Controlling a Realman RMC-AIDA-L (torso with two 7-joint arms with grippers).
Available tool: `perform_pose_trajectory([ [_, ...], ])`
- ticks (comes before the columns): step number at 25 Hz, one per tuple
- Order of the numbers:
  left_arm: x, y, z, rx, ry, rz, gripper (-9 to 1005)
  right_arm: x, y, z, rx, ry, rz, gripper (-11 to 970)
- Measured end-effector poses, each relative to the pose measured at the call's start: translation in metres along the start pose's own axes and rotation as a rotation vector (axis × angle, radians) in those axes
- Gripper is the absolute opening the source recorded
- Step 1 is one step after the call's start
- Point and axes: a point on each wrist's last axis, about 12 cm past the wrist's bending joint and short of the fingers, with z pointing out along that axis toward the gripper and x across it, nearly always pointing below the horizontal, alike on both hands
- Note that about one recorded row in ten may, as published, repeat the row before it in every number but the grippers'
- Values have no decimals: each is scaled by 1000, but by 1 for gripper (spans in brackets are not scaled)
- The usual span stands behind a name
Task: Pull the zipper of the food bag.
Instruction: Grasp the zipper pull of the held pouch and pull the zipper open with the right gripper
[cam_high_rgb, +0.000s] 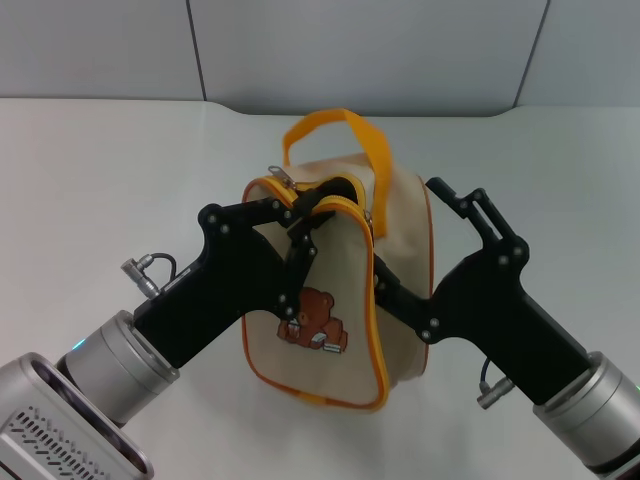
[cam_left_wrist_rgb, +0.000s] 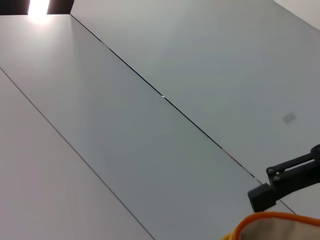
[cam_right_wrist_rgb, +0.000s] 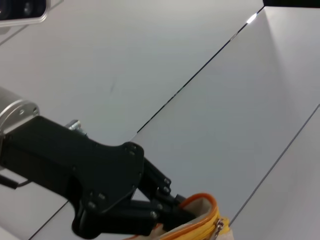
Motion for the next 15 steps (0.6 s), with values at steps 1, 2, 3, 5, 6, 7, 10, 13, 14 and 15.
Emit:
perform_pose_trajectory([
  [1, 0, 0, 0, 0, 0, 0, 73, 0, 0, 0, 0, 0, 0, 786],
  [2, 0, 0, 0, 0, 0, 0, 74, -1, 0, 1, 4, -6, 1, 783],
  [3, 0, 0, 0, 1, 0, 0, 74, -1, -1, 1, 5, -8, 1, 780],
  [5, 0, 0, 0, 2, 0, 0, 74, -1, -1, 1, 6, -10, -1, 774],
  [6, 0, 0, 0, 2, 0, 0, 75, -1, -1, 1, 6, -10, -1, 771],
  [7, 0, 0, 0, 2, 1, 0, 75, -1, -1, 1, 8, -10, -11, 768],
  [10, 0, 0, 0, 2, 1, 0, 76, -2, 0, 1, 10, -9, -32, 758],
  [13, 0, 0, 0, 3, 1, 0, 77, -3, 1, 0, 12, -7, -33, 735],
  [14, 0, 0, 0, 3, 1, -1, 77, -3, 1, 0, 13, -7, -33, 718],
  [15, 0, 0, 0, 3, 1, -1, 77, -4, 2, 0, 14, -6, -38, 701],
])
